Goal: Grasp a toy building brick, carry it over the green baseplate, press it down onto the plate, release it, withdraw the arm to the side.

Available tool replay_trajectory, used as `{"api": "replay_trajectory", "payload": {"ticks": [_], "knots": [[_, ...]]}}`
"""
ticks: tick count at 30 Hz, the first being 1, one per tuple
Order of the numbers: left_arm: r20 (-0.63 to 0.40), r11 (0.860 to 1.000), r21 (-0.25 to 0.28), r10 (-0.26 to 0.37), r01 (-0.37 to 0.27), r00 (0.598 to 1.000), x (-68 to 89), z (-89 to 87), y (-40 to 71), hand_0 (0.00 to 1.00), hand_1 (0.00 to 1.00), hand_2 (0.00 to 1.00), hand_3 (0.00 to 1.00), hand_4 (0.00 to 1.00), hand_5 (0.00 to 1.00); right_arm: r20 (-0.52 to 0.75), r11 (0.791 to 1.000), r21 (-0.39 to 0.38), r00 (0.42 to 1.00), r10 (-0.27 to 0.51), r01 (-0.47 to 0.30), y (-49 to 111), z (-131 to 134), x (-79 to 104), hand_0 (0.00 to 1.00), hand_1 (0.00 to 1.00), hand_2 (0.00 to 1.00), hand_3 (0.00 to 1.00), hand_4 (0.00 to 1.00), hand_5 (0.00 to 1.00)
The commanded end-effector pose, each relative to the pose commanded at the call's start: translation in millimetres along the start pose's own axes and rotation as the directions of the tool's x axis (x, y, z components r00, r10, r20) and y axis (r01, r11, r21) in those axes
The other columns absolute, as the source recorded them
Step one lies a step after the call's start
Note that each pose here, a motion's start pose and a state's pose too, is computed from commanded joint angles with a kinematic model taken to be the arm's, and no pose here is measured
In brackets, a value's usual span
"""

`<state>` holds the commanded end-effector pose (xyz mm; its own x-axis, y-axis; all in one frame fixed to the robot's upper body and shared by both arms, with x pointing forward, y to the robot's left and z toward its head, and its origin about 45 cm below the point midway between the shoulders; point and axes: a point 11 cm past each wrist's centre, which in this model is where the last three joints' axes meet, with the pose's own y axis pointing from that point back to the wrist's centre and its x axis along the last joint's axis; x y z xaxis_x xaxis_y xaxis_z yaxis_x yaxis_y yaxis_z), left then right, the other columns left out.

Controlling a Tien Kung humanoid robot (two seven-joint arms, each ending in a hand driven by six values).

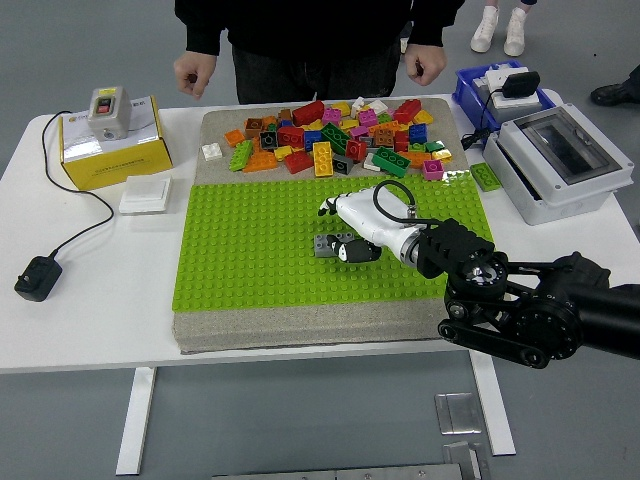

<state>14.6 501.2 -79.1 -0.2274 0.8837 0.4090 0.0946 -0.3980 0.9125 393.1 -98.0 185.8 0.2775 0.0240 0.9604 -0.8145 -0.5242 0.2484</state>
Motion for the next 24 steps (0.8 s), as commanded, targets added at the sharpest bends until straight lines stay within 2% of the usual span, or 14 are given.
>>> {"api": "replay_trajectory", "payload": {"ticks": [3,9,10,15,16,24], "knots": [[-0.001,1.000,0.000,0.000,0.000,1.000,0.0,-0.2,0.0,0.752,0.697,0.656,0.703,0.386,0.470,-0.024,1.000,0.009,1.000,-0.004,0.004,5.6,-2,-0.3,0.091,0.208,0.792,0.819,0.526,0.321],[-0.005,1.000,0.001,0.000,0.000,1.000,0.0,-0.8,-0.1,0.752,0.696,0.655,0.703,0.385,0.468,-0.091,0.998,0.012,0.994,-0.068,0.069,18.7,-1,-15.9,0.091,0.211,0.795,0.807,0.529,0.324],[-0.005,1.000,0.002,0.000,0.000,1.000,-0.1,-1.1,-0.2,0.752,0.695,0.653,0.703,0.385,0.468,-0.098,0.997,0.013,0.993,-0.073,0.074,20.2,-1,-17.1,0.093,0.211,0.791,0.791,0.506,0.361],[-0.005,1.000,-0.001,0.000,0.000,1.000,-0.1,0.0,0.0,0.752,0.695,0.653,0.703,0.385,0.468,-0.118,0.996,0.013,0.989,-0.086,0.088,21.6,-2,-21.1,0.093,0.211,0.791,0.791,0.506,0.361],[-0.006,1.000,-0.002,0.000,0.000,1.000,-0.2,0.4,0.0,0.752,0.695,0.652,0.702,0.386,0.469,-0.120,0.996,0.012,0.989,-0.088,0.090,21.2,-2,-21.9,0.093,0.208,0.795,0.779,0.222,0.337],[-0.004,1.000,-0.001,0.001,-0.001,1.000,-0.2,0.5,0.1,0.752,0.696,0.651,0.700,0.385,0.468,-0.138,0.993,-0.011,0.984,-0.114,0.114,15.0,3,-32.3,0.092,0.208,0.799,0.782,0.212,0.335]]}}
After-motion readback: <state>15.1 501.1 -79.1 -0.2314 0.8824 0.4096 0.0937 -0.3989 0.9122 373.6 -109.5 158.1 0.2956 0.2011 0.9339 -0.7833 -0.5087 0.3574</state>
